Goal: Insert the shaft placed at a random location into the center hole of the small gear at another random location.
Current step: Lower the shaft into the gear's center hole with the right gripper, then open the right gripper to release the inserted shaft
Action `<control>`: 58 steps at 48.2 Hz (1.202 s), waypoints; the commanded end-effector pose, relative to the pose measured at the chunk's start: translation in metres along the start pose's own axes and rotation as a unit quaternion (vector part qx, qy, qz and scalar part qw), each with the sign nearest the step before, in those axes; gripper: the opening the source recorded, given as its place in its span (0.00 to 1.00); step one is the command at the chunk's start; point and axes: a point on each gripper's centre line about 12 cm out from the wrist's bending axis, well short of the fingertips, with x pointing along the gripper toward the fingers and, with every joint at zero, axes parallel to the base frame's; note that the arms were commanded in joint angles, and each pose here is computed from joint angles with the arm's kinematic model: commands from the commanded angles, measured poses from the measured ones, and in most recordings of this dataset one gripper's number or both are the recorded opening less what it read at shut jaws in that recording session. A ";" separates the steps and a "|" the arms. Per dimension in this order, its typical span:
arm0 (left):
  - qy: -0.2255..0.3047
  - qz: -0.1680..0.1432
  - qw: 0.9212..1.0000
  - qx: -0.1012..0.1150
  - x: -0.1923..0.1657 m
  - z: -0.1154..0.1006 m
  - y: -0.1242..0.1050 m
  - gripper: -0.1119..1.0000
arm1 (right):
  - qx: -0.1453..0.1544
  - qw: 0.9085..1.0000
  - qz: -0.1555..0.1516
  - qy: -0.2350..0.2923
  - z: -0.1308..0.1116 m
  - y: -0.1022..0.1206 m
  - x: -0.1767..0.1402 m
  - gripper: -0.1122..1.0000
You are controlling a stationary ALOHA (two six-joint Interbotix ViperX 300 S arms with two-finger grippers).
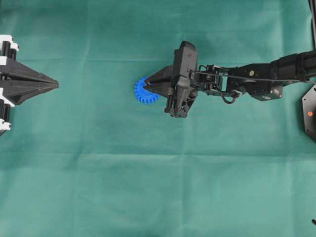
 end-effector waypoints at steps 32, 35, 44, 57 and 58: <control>-0.007 0.001 1.000 0.001 0.002 0.006 0.001 0.10 | 0.010 1.000 0.000 -0.021 0.013 0.001 0.005 0.23; -0.007 0.001 1.000 0.001 0.002 0.006 0.000 0.10 | 0.010 1.000 0.000 -0.019 0.012 0.001 0.005 0.24; -0.006 0.001 1.000 0.000 0.002 0.006 0.000 0.10 | 0.008 1.000 0.001 -0.021 0.014 0.001 0.004 0.63; -0.006 0.001 1.000 0.001 0.002 0.006 0.001 0.10 | 0.007 1.000 0.004 -0.027 0.036 0.004 -0.011 0.79; -0.006 0.001 1.000 0.000 0.002 0.006 0.001 0.10 | 0.007 1.000 0.004 -0.028 0.038 0.003 -0.013 0.78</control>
